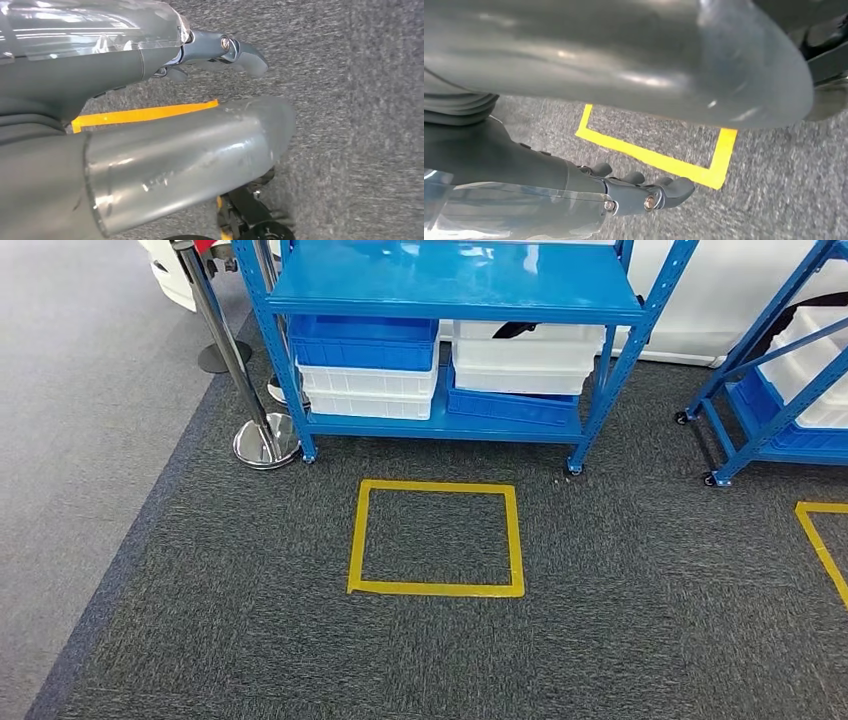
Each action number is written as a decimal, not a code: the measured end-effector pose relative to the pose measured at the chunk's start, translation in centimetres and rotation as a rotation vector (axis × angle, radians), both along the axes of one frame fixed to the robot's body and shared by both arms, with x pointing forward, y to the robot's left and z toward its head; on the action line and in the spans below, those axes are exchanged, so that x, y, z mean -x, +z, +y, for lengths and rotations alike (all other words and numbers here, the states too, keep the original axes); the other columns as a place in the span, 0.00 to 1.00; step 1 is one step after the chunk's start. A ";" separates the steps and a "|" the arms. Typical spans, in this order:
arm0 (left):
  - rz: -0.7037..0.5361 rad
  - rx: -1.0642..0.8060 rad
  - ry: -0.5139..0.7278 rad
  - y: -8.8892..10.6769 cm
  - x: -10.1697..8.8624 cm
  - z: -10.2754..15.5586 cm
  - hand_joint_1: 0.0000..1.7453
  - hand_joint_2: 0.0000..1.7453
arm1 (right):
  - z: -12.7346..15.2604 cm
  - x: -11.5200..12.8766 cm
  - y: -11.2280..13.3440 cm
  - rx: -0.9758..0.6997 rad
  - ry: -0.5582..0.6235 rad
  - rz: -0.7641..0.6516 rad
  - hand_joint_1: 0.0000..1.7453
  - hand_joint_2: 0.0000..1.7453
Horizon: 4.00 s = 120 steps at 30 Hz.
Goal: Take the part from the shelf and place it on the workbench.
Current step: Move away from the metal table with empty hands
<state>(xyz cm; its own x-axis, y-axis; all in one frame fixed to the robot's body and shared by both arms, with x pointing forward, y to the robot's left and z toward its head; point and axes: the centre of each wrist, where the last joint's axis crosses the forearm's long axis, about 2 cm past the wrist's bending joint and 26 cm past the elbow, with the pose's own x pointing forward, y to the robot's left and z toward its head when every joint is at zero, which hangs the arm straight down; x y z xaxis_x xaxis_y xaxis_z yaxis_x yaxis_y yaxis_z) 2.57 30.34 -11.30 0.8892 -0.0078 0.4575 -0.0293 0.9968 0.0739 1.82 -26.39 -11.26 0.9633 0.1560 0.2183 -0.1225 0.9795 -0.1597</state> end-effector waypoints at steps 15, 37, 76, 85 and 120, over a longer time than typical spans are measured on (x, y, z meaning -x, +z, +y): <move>0.000 0.003 0.001 0.0 0.0 -0.1 0.00 0.00 | 0.1 0.1 0.0 -0.003 -0.004 0.002 0.00 0.00; 0.003 0.010 0.002 0.0 -0.1 -0.3 0.00 0.00 | 0.1 0.3 0.0 -0.008 -0.008 0.005 0.00 0.00; 0.010 0.004 -0.004 0.0 0.0 0.1 0.00 0.00 | 0.8 0.0 0.0 -0.019 -0.046 0.015 0.00 0.00; 0.018 0.000 -0.009 0.0 0.2 0.2 0.00 0.00 | 1.0 -0.2 0.1 -0.022 -0.036 0.013 0.00 0.00; 0.020 -0.013 -0.013 0.0 0.1 0.4 0.00 0.00 | 1.2 -0.2 0.1 -0.029 -0.033 0.020 0.00 0.00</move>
